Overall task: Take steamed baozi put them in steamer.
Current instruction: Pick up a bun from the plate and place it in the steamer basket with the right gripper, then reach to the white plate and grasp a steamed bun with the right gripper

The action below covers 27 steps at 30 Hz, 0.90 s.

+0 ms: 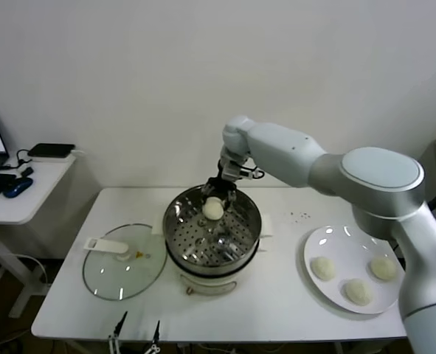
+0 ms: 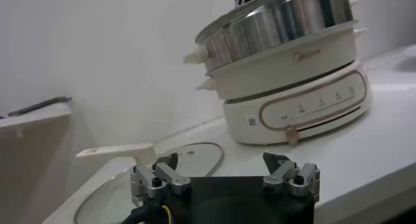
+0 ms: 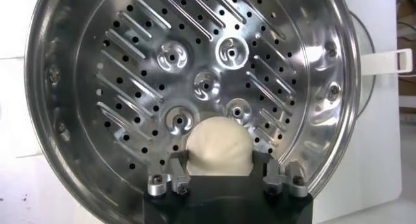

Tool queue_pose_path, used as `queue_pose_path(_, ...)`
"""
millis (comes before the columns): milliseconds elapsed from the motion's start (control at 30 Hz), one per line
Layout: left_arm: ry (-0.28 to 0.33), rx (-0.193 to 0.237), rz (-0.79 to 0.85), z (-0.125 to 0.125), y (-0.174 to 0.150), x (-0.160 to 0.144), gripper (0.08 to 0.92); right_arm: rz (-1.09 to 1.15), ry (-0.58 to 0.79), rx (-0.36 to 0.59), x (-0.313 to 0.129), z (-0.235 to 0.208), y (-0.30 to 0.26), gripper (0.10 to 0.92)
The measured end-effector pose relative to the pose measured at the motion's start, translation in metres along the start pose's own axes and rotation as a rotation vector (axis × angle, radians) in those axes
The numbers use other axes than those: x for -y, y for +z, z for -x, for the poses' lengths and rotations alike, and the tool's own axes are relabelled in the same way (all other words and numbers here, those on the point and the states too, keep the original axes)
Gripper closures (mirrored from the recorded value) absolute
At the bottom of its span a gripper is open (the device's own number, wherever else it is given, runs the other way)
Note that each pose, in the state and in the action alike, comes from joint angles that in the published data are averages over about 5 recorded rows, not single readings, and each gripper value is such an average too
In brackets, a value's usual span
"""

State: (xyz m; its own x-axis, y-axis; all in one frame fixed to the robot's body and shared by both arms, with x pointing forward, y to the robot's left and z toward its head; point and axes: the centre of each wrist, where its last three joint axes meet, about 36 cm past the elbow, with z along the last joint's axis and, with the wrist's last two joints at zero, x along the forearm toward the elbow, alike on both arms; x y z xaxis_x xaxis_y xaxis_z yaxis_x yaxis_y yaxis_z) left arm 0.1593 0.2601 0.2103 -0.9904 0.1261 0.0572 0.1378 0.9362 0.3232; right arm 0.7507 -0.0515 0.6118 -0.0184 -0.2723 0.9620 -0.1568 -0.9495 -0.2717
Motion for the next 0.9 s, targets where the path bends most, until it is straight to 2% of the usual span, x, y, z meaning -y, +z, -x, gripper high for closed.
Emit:
queue_pose_path(133,0.005,0.0,0.005,-0.001,0.0,0.0,0.177,0.01,0.023,0.011,-0.001,-0.008,0.001,0.206)
queue_pose_path(433,0.014,-0.001,0.016,-0.006,0.0,0.001,0.177,0.053,0.07,0.033,-0.023,-0.054,0.004,0.199)
queue_pose_path(667,0.015,-0.004,0.018,-0.009,-0.001,0.002,0.177,0.128,0.08,0.029,-0.075,-0.095,0.007,0.2)
queue_pose_path(900,0.017,-0.01,0.018,-0.01,0.0,0.004,0.177,0.239,0.107,0.065,-0.135,-0.117,-0.008,0.2)
